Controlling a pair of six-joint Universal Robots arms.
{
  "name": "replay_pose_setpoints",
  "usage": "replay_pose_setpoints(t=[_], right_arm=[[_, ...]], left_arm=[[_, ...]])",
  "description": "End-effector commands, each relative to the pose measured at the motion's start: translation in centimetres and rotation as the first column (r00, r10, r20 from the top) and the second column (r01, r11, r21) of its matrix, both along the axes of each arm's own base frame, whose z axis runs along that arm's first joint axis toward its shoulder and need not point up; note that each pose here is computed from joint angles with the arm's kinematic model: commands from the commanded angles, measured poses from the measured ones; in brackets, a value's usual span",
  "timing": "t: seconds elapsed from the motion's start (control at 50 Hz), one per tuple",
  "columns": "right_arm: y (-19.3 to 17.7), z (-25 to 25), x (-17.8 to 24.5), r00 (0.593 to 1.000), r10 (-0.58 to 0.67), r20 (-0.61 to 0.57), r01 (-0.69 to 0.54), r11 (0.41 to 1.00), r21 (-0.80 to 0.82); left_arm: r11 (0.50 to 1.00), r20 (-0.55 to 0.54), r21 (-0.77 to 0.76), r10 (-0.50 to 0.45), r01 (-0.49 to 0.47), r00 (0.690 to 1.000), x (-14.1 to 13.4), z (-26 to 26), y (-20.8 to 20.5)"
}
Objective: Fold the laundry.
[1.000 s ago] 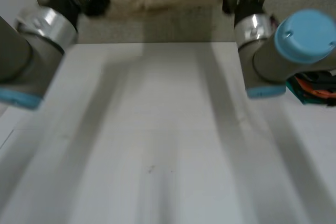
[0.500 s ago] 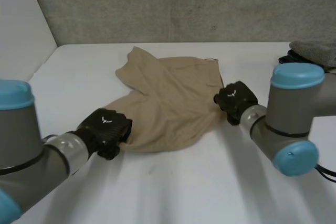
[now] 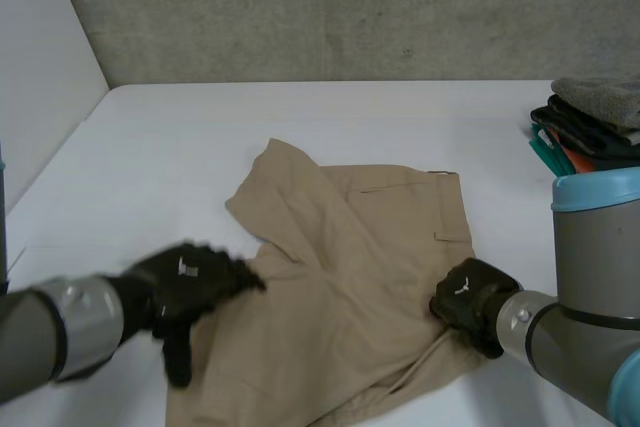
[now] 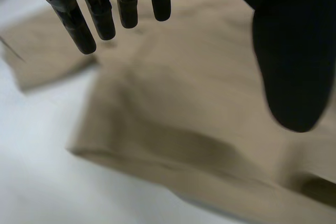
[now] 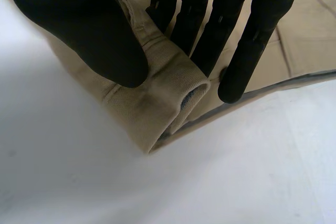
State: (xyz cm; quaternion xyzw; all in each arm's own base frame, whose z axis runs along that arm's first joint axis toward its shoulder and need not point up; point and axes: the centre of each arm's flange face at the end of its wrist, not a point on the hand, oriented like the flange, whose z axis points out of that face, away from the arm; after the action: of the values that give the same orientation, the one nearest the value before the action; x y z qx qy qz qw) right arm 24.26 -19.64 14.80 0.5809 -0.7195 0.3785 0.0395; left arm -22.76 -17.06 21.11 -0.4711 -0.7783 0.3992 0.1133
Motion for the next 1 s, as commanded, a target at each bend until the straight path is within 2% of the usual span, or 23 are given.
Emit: replay_pose_setpoints(t=[0.02, 0.12, 0.28, 0.4, 0.54, 0.66, 0.76, 0.9, 1.0], right_arm=[[-0.5, -0.4, 0.8, 0.995, -0.053, 0.087, 0.058, 0.997, -0.052], [-0.8, -0.6, 1.0, 0.993, -0.053, 0.107, 0.061, 0.995, -0.075], [-1.2, -0.9, 1.0, 0.989, -0.07, 0.132, 0.082, 0.992, -0.091], [-1.4, -1.6, 1.0, 0.989, -0.082, 0.124, 0.093, 0.992, -0.083], [-1.7, -2.2, 0.8, 0.989, -0.101, 0.11, 0.11, 0.991, -0.082], [-2.3, -2.1, 0.5, 0.987, -0.115, 0.113, 0.126, 0.988, -0.093], [-2.4, -1.7, 0.5, 0.986, -0.117, 0.121, 0.129, 0.987, -0.1], [-1.9, -1.0, 0.7, 0.986, -0.101, 0.135, 0.117, 0.987, -0.113], [-1.3, -0.9, 1.0, 0.987, -0.086, 0.133, 0.101, 0.989, -0.107]], left_arm=[[0.962, -0.206, -0.264, 0.021, -0.076, 0.978, -3.0, 0.0, -7.9], [0.945, -0.256, -0.312, 0.013, -0.095, 0.967, -4.8, -1.9, -12.8], [0.943, -0.263, -0.33, -0.038, -0.053, 0.964, -7.0, -5.1, -17.6], [0.943, -0.271, -0.331, -0.082, -0.013, 0.959, -8.5, -7.2, -19.2], [0.954, -0.262, -0.298, -0.091, 0.009, 0.961, -9.2, -9.3, -19.6], [0.951, -0.215, -0.31, -0.082, 0.012, 0.973, -8.9, -9.9, -19.6], [0.937, -0.126, -0.349, -0.023, -0.022, 0.992, -7.4, -8.7, -19.3], [0.921, -0.037, -0.389, 0.012, -0.026, 0.999, -5.2, -6.0, -16.9], [0.923, 0.011, -0.383, 0.045, -0.037, 0.999, -3.9, -5.9, -15.9]])
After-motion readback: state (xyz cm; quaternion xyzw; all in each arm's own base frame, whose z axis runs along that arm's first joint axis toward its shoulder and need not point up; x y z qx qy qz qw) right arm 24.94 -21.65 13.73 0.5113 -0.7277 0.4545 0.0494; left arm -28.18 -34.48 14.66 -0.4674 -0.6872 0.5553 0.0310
